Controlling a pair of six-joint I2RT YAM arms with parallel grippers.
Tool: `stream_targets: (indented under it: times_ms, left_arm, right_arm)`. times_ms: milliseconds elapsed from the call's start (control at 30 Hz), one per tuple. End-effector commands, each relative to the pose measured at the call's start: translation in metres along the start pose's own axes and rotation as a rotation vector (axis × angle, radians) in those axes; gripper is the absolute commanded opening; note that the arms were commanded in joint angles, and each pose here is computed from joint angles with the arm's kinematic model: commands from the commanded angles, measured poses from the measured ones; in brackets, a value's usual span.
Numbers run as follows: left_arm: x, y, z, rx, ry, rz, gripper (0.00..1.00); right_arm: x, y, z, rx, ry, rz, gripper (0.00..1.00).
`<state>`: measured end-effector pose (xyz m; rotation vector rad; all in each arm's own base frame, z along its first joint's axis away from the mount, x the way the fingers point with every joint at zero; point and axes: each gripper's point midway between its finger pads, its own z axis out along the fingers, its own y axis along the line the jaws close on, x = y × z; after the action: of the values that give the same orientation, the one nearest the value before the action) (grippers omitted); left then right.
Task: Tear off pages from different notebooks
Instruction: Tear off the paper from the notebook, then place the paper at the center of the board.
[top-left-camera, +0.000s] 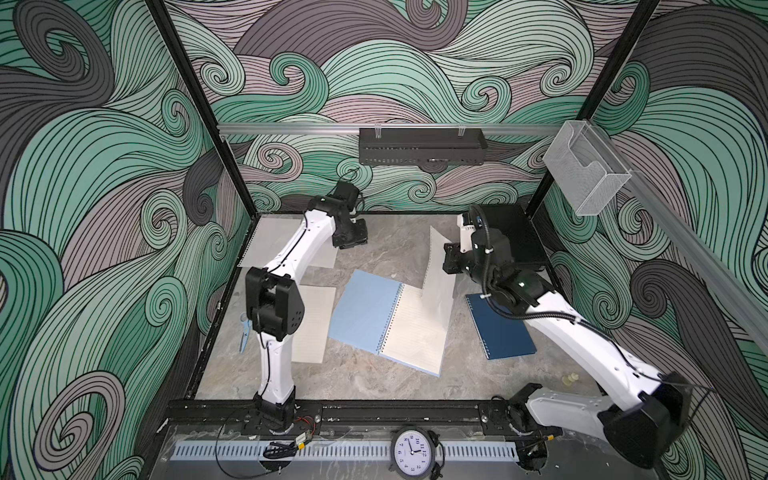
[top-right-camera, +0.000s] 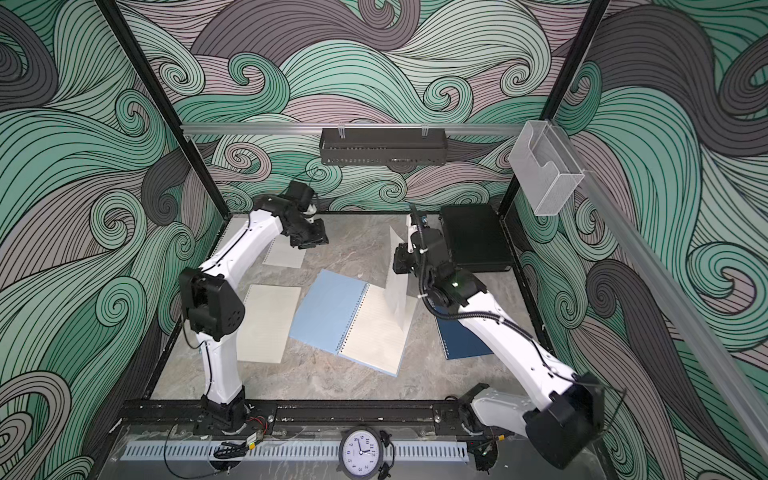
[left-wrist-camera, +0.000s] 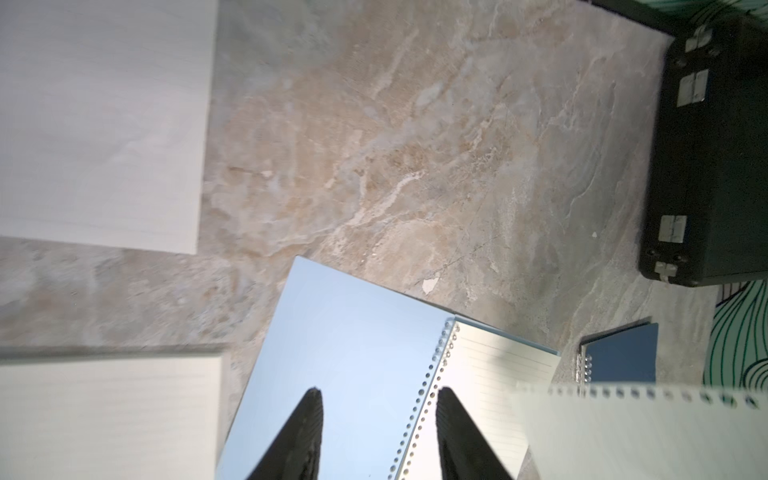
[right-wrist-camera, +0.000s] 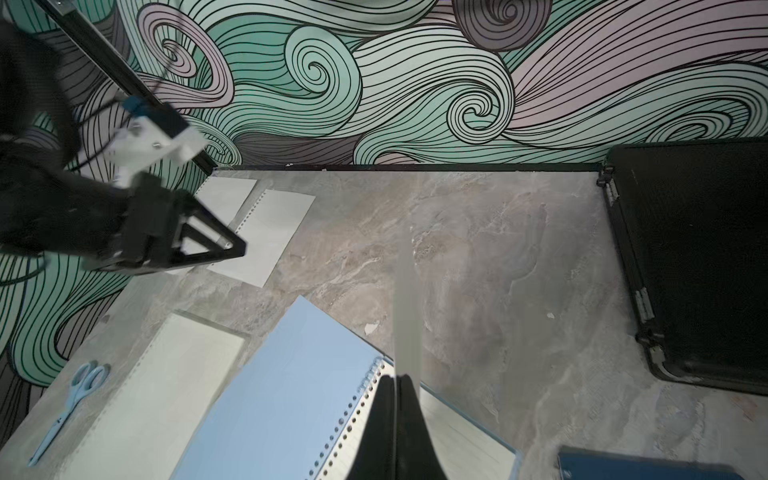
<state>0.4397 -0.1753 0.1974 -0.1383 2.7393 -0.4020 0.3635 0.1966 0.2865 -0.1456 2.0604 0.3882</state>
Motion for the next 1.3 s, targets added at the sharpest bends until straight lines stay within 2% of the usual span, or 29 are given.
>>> stream_targets:
  times_ms: [0, 200, 333, 467, 700, 867, 1267]
  left_arm:
    - [0.024, 0.002, 0.002, -0.009, 0.025, 0.022, 0.45]
    - [0.055, 0.004, 0.008, 0.056, 0.049, -0.001, 0.45]
    - [0.069, 0.010, 0.019, 0.046, 0.078, -0.011, 0.44]
    - [0.076, 0.009, 0.025, 0.051, 0.098, -0.011, 0.44]
    - [0.086, -0.006, 0.023, 0.078, 0.098, 0.012, 0.44]
    - [0.096, -0.014, 0.025, 0.080, 0.110, 0.033, 0.43]
    - [0.142, -0.029, 0.028, 0.090, 0.160, 0.086, 0.43]
  right_arm:
    - [-0.036, 0.012, 0.024, -0.021, -0.085, 0.078, 0.00]
    - [-0.086, -0.003, 0.086, -0.002, -0.154, 0.228, 0.00]
    - [-0.117, -0.014, 0.121, 0.008, -0.199, 0.321, 0.00]
    - [-0.126, -0.038, 0.150, 0.095, -0.209, 0.358, 0.00]
    - [-0.082, -0.104, 0.193, 0.227, -0.205, 0.507, 0.00]
    - [-0.042, -0.135, 0.216, 0.306, -0.189, 0.574, 0.00]
    - [0.033, -0.188, 0.226, 0.501, -0.138, 0.695, 0.00]
